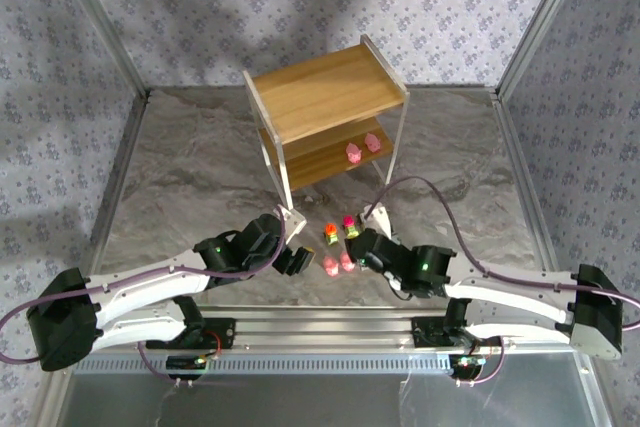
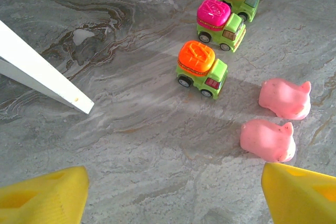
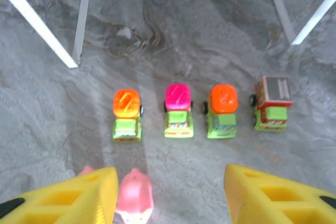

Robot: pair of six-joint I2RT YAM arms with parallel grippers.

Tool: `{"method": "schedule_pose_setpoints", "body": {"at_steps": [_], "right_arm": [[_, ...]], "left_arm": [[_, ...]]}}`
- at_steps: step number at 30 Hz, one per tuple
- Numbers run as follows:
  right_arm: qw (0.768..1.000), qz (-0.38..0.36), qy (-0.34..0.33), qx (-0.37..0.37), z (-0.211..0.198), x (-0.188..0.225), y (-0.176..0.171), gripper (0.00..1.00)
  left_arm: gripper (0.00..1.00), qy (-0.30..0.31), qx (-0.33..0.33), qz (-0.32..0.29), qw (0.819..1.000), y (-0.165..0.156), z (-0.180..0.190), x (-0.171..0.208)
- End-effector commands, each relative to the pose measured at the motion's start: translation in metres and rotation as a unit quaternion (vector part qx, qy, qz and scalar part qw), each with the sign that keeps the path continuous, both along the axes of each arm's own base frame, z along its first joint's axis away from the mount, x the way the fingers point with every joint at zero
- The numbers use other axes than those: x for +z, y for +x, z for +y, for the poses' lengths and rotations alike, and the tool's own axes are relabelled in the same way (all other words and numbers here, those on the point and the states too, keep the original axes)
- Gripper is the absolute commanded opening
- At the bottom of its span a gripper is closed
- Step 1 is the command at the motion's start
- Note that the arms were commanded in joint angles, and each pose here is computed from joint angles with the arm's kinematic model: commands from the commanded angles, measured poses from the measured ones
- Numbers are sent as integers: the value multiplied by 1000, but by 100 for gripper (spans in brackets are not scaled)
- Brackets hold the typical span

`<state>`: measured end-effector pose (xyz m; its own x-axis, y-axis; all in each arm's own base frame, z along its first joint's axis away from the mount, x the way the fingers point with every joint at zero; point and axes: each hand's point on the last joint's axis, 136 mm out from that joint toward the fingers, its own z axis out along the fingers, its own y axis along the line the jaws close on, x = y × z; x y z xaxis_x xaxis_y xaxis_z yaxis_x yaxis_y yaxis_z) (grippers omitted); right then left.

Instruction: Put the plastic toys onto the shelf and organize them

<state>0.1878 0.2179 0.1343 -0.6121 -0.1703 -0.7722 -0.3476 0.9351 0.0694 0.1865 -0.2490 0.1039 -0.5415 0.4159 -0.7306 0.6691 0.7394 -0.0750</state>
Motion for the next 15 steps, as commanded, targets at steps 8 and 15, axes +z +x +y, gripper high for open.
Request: {"method": "schedule_pose_setpoints", "body": {"at_steps": [8,15], "right_arm": [[999,16,16,-24,-4,-30,-26,62],[999,26,6,-17,1,-50,-38,72]], "left_arm": [[85,-1,-2,-11,1000,2,-1,9],[85,-2,-1,-12,1000,2,-1,9]]}}
